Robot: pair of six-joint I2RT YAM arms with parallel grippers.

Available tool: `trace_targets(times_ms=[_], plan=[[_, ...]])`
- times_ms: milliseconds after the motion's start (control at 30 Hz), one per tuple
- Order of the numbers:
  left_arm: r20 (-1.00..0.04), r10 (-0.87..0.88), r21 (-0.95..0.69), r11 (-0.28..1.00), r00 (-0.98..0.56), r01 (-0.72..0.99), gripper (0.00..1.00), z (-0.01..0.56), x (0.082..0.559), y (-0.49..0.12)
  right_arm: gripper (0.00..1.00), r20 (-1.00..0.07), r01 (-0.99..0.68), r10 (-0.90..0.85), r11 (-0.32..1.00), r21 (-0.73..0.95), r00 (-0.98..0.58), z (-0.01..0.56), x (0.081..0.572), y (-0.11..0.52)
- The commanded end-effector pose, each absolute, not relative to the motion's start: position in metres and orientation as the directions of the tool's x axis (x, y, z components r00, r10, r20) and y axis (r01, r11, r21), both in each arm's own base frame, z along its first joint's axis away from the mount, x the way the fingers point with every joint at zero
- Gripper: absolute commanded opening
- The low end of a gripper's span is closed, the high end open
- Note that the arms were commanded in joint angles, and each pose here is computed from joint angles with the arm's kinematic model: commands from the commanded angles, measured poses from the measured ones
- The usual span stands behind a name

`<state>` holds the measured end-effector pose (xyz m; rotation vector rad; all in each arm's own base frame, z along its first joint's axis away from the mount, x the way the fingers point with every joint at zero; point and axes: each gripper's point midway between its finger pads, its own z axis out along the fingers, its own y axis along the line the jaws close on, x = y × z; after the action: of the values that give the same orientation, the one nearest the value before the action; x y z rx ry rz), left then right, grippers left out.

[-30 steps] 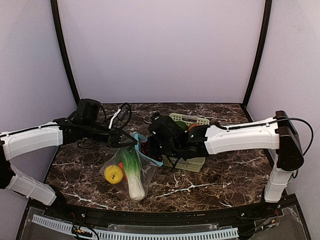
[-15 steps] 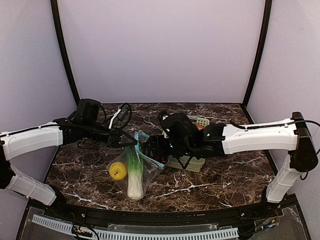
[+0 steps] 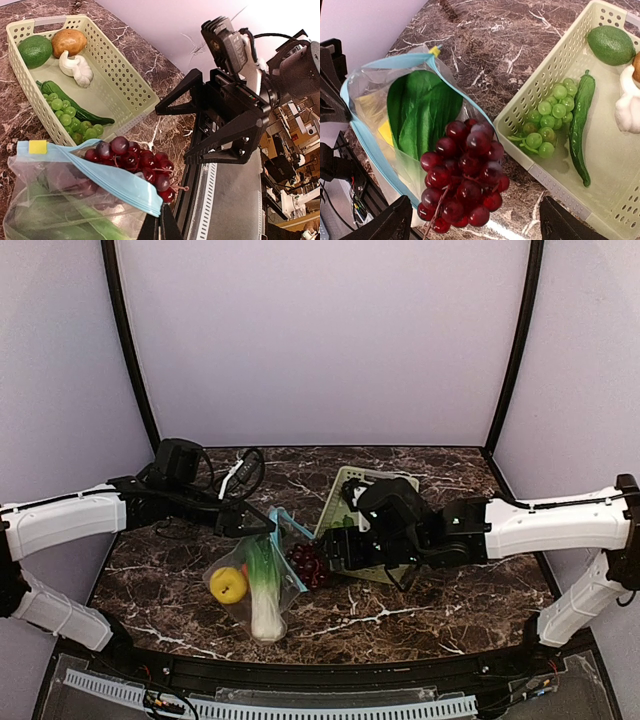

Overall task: Place the food in the zip-top bag and seal the zipper
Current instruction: Place the fake fruit in the zipper food storage bag, then adjust the fake fruit in the zipper food storage bag.

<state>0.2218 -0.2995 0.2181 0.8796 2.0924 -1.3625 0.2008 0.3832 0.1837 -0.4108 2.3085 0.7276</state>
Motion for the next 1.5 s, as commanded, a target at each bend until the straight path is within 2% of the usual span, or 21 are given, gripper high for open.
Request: trace_targets(times_ms=[0, 167, 400, 600, 667, 900, 1033, 1233, 1467], plan=[[-0.712, 0.256, -0.597, 0.27, -0.654, 0.755, 0.01, 0.22, 0.22, -0.302, 0.86, -0.666, -0.461, -0.066, 0.773, 0.437, -0.743, 0.187, 0.191, 0.381], [-0.712, 0.257, -0.597, 0.269, -0.653, 0.756, 0.01, 0.22, 0.22, -0.302, 0.86, -0.611, -0.4, -0.058, 0.803, 0.441, -0.79, 0.169, 0.186, 0.37], [-0.71, 0.258, -0.598, 0.271, -0.655, 0.755, 0.01, 0.219, 0.22, -0.302, 0.83, -0.519, -0.404, -0.043, 0.684, 0.608, -0.854, 0.156, 0.165, 0.403], [-0.711, 0.262, -0.596, 0.267, -0.652, 0.757, 0.01, 0.219, 0.219, -0.303, 0.78, -0.526, -0.404, -0.045, 0.698, 0.592, -0.849, 0.147, 0.175, 0.418], [-0.711, 0.262, -0.597, 0.265, -0.652, 0.758, 0.01, 0.22, 0.218, -0.303, 0.73, -0.527, -0.407, -0.052, 0.702, 0.585, -0.848, 0.144, 0.177, 0.423], [-0.707, 0.276, -0.604, 0.244, -0.651, 0.759, 0.01, 0.219, 0.213, -0.307, 0.4, -0.559, -0.426, -0.041, 0.694, 0.58, -0.828, 0.146, 0.187, 0.434], [-0.709, 0.302, -0.607, 0.198, -0.637, 0.77, 0.01, 0.22, 0.201, -0.314, 0.24, -0.609, -0.473, -0.042, 0.673, 0.568, -0.792, 0.164, 0.197, 0.438], [-0.734, 0.326, -0.6, 0.1, -0.596, 0.794, 0.01, 0.232, 0.179, -0.323, 0.12, -0.64, -0.543, -0.081, 0.614, 0.572, -0.765, 0.18, 0.196, 0.449], [-0.717, 0.352, -0.628, 0.045, -0.601, 0.777, 0.01, 0.23, 0.168, -0.328, 0.07, -0.522, -0.494, -0.156, 0.622, 0.607, -0.839, 0.133, 0.175, 0.441]])
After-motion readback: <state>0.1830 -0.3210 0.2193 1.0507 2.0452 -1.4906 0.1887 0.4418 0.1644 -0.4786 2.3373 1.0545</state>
